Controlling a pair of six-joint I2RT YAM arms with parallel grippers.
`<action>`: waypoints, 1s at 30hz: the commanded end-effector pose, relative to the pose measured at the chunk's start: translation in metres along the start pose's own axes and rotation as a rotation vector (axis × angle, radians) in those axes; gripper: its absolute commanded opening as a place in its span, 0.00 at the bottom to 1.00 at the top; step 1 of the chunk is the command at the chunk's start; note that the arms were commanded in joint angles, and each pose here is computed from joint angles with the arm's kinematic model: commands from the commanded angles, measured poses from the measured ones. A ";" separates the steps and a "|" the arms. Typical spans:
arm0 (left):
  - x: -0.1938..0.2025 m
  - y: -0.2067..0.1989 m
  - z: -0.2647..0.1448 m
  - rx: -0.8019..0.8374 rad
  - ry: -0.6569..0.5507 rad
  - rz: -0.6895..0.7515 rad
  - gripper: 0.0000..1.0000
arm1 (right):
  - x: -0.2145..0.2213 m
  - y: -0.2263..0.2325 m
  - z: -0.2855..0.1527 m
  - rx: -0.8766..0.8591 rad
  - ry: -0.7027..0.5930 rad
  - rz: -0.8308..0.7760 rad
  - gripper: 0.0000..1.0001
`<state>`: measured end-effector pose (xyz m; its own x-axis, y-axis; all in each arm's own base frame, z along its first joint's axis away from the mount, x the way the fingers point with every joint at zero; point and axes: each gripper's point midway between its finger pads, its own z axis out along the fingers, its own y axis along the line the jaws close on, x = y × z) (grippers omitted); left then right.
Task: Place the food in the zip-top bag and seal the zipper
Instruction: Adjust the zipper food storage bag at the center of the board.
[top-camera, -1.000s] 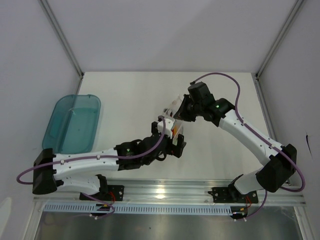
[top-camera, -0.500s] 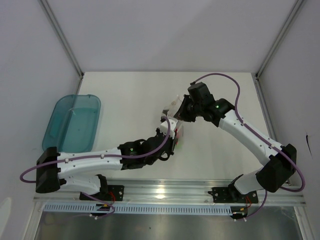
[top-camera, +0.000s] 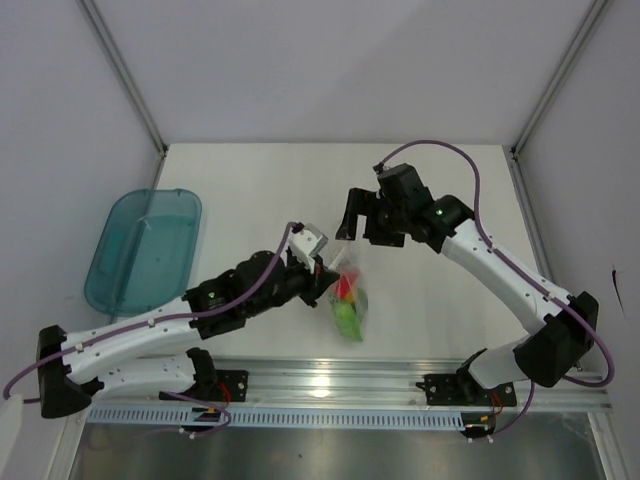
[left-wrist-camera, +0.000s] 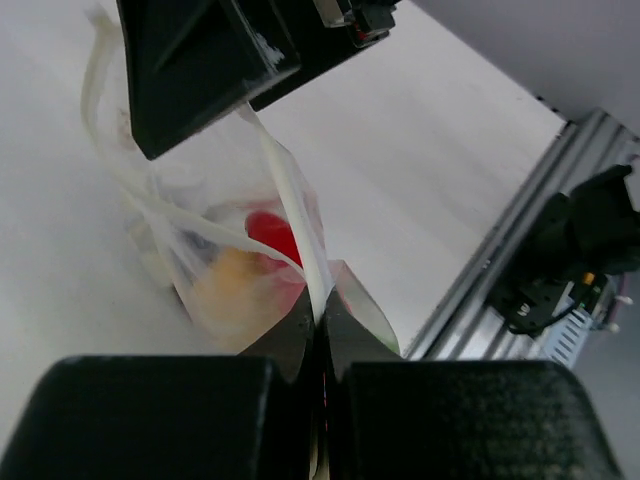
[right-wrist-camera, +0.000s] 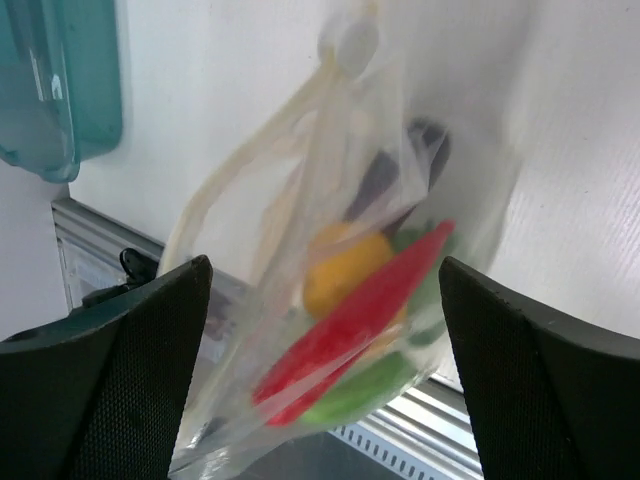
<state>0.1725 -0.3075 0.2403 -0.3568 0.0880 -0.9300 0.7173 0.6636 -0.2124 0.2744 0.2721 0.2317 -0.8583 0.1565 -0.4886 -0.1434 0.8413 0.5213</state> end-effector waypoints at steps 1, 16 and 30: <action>-0.016 -0.026 -0.025 0.256 -0.007 0.040 0.01 | -0.016 0.002 -0.034 -0.020 -0.069 -0.177 0.99; -0.003 -0.042 -0.076 0.558 0.067 0.055 0.00 | -0.001 0.040 -0.092 -0.495 -0.235 -0.541 0.99; -0.030 -0.053 -0.124 0.704 -0.010 0.053 0.00 | 0.019 0.042 -0.097 -0.801 -0.209 -0.680 0.97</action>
<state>0.0834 -0.2584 0.2846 -0.3582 0.1482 -0.9218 0.9328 0.0983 -0.3467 0.2112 0.2549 0.3039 -0.4622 -0.0580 -0.8849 -0.8449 0.3319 0.4196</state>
